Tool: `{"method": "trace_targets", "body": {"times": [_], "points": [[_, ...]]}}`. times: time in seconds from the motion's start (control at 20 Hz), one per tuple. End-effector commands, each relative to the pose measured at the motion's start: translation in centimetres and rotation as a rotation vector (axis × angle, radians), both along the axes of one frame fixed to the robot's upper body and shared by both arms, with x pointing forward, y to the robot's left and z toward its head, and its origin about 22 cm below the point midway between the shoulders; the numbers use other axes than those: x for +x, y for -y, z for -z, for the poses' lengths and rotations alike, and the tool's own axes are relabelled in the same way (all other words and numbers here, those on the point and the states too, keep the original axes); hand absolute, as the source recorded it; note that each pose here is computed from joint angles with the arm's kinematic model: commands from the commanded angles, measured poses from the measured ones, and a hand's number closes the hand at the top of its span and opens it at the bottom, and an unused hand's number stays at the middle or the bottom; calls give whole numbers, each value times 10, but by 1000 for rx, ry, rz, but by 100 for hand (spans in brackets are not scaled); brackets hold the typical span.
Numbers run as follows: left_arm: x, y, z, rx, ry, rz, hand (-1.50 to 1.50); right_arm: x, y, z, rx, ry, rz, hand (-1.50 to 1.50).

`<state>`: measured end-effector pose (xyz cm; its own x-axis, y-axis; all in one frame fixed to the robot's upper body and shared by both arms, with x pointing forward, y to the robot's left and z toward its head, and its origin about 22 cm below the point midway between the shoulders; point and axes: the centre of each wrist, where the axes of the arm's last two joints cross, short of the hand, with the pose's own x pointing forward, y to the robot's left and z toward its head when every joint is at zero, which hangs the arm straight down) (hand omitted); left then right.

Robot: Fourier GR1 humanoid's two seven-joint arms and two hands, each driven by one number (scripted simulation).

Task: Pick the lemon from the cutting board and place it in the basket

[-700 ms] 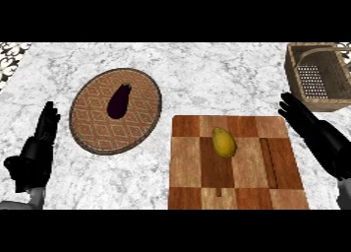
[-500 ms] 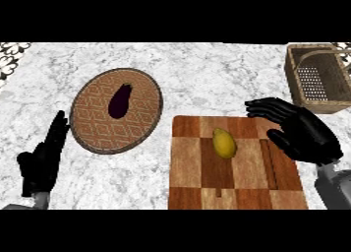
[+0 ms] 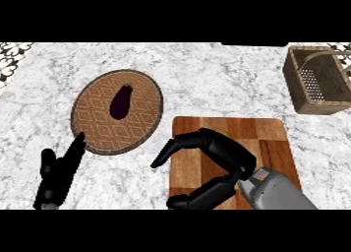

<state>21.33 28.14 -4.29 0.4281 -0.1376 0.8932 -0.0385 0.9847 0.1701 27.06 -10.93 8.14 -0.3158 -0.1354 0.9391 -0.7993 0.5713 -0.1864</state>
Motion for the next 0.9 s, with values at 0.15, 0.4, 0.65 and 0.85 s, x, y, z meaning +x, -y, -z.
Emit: {"method": "trace_targets", "body": {"times": [0.15, 0.4, 0.65, 0.85], "points": [[-24, -11, 16, -25, -119, -42, 0, 7, -2, -30, -350, 351, 205, -150], [-10, -23, 0, -36, -113, -37, 0, 32, 26, -115, -605, 571, 375, -150], [-16, -4, 13, -28, -118, -48, 0, 28, 46, -184, -806, 649, 330, -150], [-21, -21, 11, -26, -132, -35, 0, 36, 68, -228, -971, 625, 233, -150]]}}
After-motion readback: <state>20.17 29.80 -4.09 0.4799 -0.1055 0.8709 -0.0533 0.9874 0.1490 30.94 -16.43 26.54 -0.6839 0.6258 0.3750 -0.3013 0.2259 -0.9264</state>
